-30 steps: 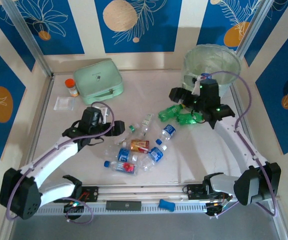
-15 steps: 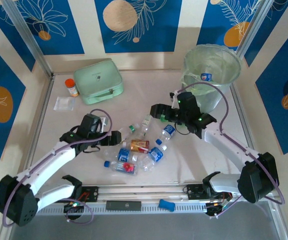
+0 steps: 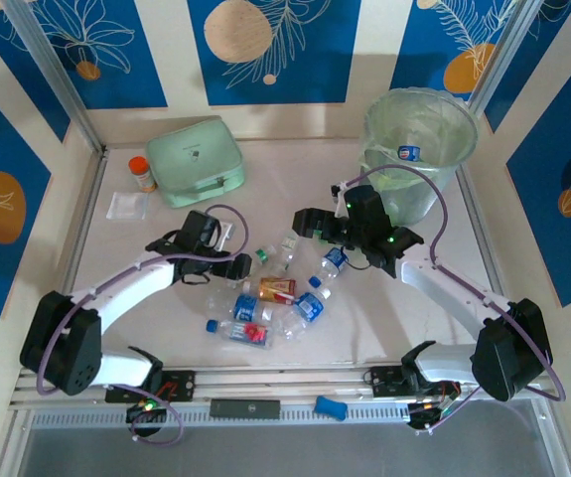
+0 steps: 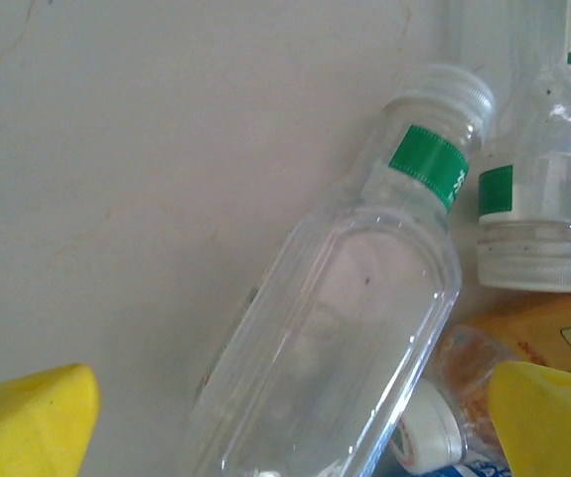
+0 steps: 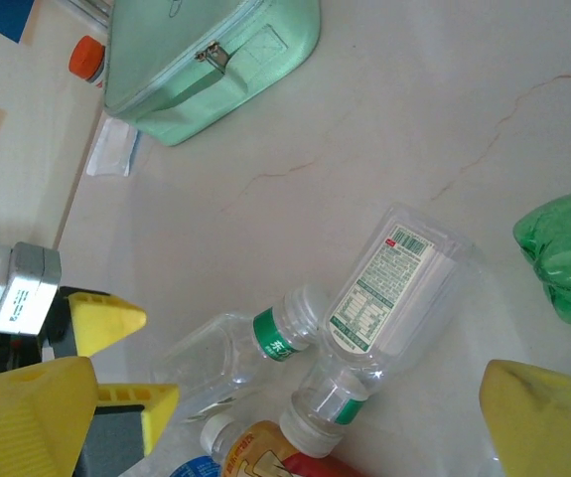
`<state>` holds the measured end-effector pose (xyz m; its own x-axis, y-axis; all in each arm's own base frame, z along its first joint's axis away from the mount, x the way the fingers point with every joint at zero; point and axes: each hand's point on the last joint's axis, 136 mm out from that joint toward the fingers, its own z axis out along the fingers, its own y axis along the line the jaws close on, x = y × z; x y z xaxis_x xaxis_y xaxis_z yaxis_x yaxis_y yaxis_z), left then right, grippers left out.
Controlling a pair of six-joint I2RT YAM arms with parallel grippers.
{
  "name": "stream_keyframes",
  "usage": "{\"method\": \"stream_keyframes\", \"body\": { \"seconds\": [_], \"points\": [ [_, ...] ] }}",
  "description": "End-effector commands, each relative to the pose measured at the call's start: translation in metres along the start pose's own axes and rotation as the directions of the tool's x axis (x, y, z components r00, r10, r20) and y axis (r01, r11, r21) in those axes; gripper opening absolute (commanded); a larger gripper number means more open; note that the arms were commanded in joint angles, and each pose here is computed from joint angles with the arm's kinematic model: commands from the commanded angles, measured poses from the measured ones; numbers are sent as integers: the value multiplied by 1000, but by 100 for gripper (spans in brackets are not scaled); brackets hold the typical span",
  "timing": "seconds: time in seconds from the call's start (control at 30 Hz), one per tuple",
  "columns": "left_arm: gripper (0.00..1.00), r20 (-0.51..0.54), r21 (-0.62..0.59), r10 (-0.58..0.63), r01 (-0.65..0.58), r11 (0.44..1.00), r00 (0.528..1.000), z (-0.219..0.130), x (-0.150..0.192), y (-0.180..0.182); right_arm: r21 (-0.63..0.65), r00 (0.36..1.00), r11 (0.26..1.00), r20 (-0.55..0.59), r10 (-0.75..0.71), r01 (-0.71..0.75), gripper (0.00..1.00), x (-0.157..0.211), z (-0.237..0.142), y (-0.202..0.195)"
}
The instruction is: Put the plastic bottles in the bin
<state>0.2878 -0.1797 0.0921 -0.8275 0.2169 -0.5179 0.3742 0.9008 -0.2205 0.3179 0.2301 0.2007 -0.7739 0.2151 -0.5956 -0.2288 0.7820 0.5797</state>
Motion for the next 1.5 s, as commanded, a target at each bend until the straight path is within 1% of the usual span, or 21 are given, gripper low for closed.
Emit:
{"method": "stream_keyframes", "body": {
  "seconds": [0.0,0.17,0.47,0.67,0.8,0.9,1.0,1.1,1.3,1.47],
  "points": [
    [100,24,65,67,-69,996,997,6,-15,-15,10,1000,1000,19,-1,1,99,-7,4,-2],
    [100,-14,99,74,-72,993,997,19,-10,-21,15,1000,1000,17,6,-6,99,-7,7,-5],
    [99,-67,88,97,-91,992,993,34,-2,-22,12,999,999,15,30,-30,99,-11,10,-10],
    [97,-98,-58,70,-76,995,993,40,-2,3,8,999,999,10,35,-35,99,-12,10,-10],
    [96,-93,-101,51,-61,993,994,40,-3,10,11,999,999,13,39,-39,99,-13,10,-11],
    [96,-93,-85,41,-49,995,995,41,-2,8,8,999,999,14,40,-40,99,-15,10,-10],
    [96,-99,-108,-6,-5,994,995,41,2,11,6,999,999,12,41,-41,99,-15,10,-9],
    [97,-99,-60,-32,26,998,995,43,7,4,5,999,999,15,40,-40,99,-16,10,-9],
    [99,-148,-25,-12,8,1000,989,45,19,-2,12,999,999,11,46,-46,99,-14,11,-12],
    [100,-164,-10,9,-10,1000,986,44,22,-6,15,999,999,11,51,-51,99,-13,11,-13]
  ]
}}
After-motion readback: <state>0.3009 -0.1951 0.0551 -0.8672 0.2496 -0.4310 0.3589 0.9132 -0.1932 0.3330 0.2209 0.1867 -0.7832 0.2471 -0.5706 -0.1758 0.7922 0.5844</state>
